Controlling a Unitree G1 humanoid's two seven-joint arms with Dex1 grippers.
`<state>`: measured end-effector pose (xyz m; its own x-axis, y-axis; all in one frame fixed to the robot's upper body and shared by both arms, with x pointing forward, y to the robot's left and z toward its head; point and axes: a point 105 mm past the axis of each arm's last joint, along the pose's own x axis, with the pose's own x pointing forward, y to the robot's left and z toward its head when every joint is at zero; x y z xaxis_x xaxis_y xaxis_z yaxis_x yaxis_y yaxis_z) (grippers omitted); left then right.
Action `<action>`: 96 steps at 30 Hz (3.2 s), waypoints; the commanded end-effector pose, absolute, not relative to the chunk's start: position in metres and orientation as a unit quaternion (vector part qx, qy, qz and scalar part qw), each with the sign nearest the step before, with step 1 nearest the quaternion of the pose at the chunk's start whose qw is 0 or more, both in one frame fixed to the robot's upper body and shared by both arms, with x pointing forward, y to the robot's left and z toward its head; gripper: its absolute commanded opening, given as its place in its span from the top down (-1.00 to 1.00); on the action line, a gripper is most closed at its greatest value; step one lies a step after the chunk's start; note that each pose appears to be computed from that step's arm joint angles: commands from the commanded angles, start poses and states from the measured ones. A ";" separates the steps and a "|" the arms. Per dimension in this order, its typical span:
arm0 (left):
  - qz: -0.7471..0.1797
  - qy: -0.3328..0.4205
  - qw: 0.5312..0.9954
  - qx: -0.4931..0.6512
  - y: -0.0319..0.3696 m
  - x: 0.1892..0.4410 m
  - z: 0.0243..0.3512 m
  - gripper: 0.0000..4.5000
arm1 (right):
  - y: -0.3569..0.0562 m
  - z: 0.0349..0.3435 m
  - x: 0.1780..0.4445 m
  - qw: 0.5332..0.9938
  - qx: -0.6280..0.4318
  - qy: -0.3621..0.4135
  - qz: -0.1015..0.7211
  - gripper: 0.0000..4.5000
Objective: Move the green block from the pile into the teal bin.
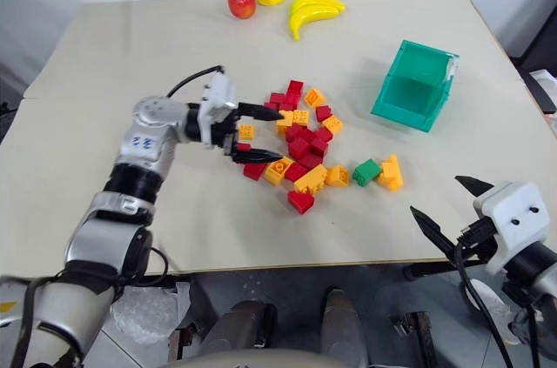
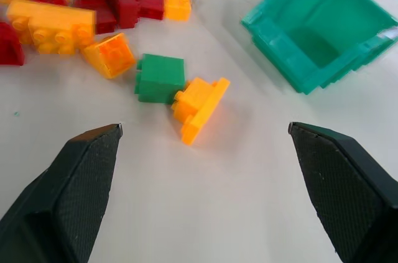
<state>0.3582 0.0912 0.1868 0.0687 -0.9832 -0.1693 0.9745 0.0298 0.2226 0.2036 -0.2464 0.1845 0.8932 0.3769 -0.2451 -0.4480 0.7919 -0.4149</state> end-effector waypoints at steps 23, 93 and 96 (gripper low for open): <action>-0.646 -0.091 0.752 0.089 0.143 0.302 0.183 -0.99 | -0.194 0.143 0.337 0.796 -0.334 0.299 0.407 -1.00; -0.635 -0.118 0.759 0.085 0.107 0.314 0.195 -1.00 | -0.172 0.205 0.387 0.851 -0.358 0.177 0.341 0.32; -0.627 -0.115 0.765 0.091 0.094 0.322 0.195 -1.00 | -0.182 0.226 0.385 0.857 -0.374 0.155 0.319 0.32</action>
